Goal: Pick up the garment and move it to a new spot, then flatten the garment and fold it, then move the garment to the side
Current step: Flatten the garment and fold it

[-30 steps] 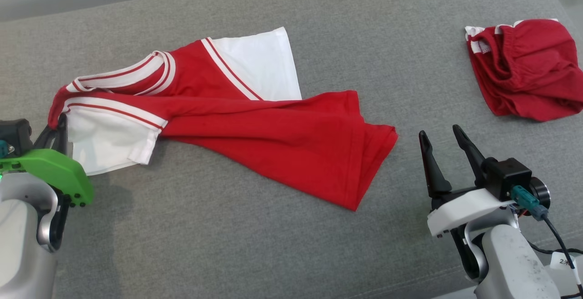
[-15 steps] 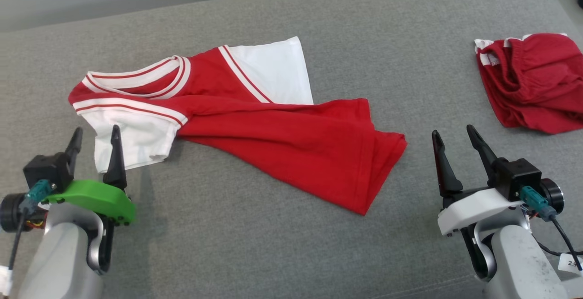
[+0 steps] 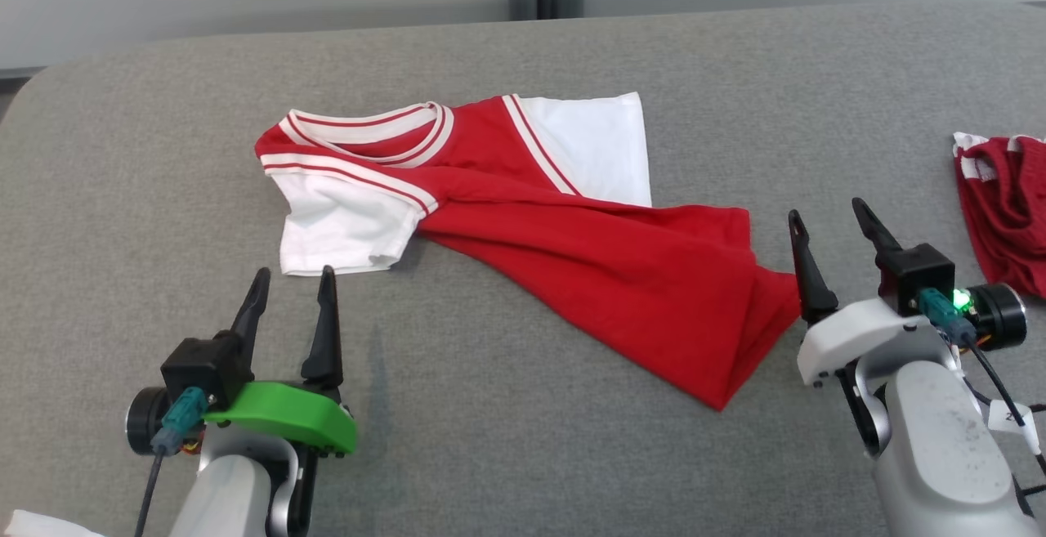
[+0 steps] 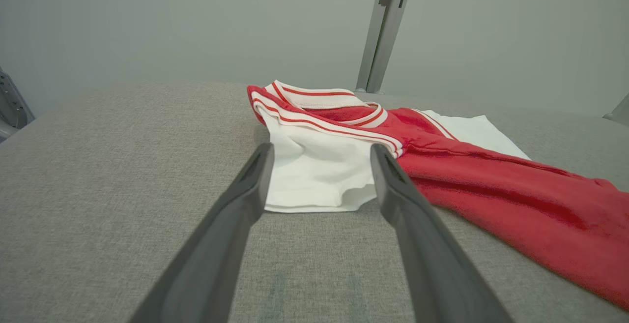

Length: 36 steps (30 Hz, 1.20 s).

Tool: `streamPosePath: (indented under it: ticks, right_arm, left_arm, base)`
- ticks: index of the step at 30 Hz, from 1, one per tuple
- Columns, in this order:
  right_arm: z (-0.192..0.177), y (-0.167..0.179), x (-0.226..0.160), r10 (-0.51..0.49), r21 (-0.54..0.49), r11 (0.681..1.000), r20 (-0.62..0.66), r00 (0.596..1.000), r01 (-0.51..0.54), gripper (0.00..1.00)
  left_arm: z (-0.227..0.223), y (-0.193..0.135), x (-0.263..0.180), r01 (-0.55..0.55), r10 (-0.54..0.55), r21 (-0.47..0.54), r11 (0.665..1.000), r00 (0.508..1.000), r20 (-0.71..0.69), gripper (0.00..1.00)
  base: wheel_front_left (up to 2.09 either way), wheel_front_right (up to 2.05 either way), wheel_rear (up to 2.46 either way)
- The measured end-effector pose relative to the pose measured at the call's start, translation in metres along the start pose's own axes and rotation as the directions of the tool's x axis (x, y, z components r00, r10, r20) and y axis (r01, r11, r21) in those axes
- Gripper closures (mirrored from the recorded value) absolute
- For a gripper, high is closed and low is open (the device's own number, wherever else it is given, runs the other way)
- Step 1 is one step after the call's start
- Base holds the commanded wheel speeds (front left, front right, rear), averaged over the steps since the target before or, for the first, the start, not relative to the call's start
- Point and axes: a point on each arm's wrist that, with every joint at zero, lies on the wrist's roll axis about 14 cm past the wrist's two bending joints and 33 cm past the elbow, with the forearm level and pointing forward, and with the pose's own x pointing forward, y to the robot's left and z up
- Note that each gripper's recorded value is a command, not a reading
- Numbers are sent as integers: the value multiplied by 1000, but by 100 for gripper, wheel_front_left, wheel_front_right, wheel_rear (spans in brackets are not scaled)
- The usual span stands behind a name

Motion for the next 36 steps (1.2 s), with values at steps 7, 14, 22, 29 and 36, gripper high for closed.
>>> streamPosePath:
  ticks: [7,14,22,29,36]
  right_arm:
    - [-19,25,38,80,-73,993,-111,991,-89,0]
    - [-74,45,47,140,-67,983,-335,932,-172,0]
    - [-86,54,49,167,-11,982,-390,905,-186,100]
    - [-61,44,62,160,-22,984,-289,944,-174,100]
    - [15,48,77,196,-98,975,-36,980,-198,100]
  left_arm:
    - [4,8,-12,-50,51,-34,998,998,23,0]
    - [-4,24,-22,-109,109,-42,993,994,4,0]
    - [-7,30,-27,-129,129,-37,991,992,-3,0]
    - [-5,29,-23,-124,124,-30,992,992,3,0]
    - [1,25,-20,-113,114,-33,993,993,24,0]
  base:
    - [0,0,0]
    - [0,0,0]
    - [0,0,0]
    - [0,0,0]
    - [0,0,0]
